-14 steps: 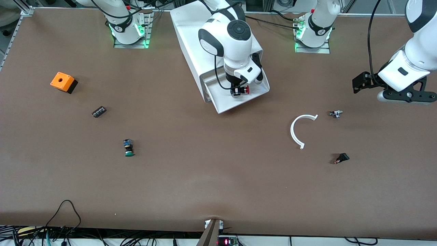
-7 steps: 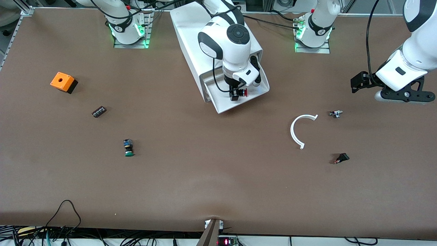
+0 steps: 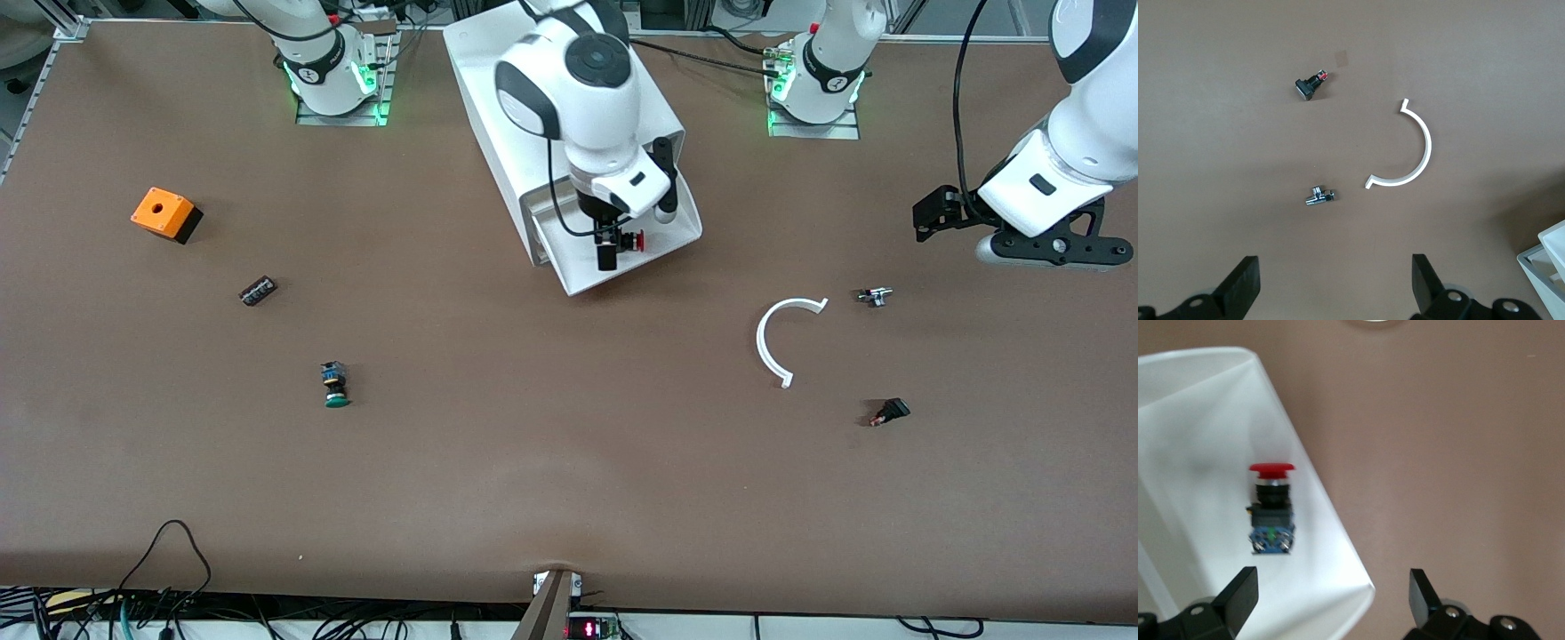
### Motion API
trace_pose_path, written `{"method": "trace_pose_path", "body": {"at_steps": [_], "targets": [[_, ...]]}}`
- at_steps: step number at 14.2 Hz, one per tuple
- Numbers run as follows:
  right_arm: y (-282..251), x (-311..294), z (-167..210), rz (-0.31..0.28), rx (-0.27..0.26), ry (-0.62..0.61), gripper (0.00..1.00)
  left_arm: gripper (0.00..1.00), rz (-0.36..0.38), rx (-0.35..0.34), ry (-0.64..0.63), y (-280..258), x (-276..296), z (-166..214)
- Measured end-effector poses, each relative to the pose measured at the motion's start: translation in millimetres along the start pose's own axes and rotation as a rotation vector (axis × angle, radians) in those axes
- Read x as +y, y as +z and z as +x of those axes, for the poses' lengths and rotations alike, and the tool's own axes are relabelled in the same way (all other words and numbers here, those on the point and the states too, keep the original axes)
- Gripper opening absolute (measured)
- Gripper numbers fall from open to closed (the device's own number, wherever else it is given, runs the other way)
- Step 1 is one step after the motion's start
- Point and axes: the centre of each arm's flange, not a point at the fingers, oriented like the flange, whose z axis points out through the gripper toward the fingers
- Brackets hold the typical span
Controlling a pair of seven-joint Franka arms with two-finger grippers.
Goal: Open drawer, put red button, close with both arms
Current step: 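Open the right gripper and lift away while the left gripper approaches the drawer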
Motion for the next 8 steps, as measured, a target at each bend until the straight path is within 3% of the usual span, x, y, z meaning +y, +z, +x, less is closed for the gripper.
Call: {"method": "trace_pose_path", "body": {"at_steps": [4,8], "targets": [[-68.1,38.6,-31.8,-0.045,0.073,0.142,1.0,1.0,0.0,0.0,0.002,-2.9,7.5,-1.6],[-91.0,65.7,-60.4,-0.072,0.089,0.474,1.0,1.0,-0.011,-0.017,-0.097,1.9,50.5,-1.9]]}}
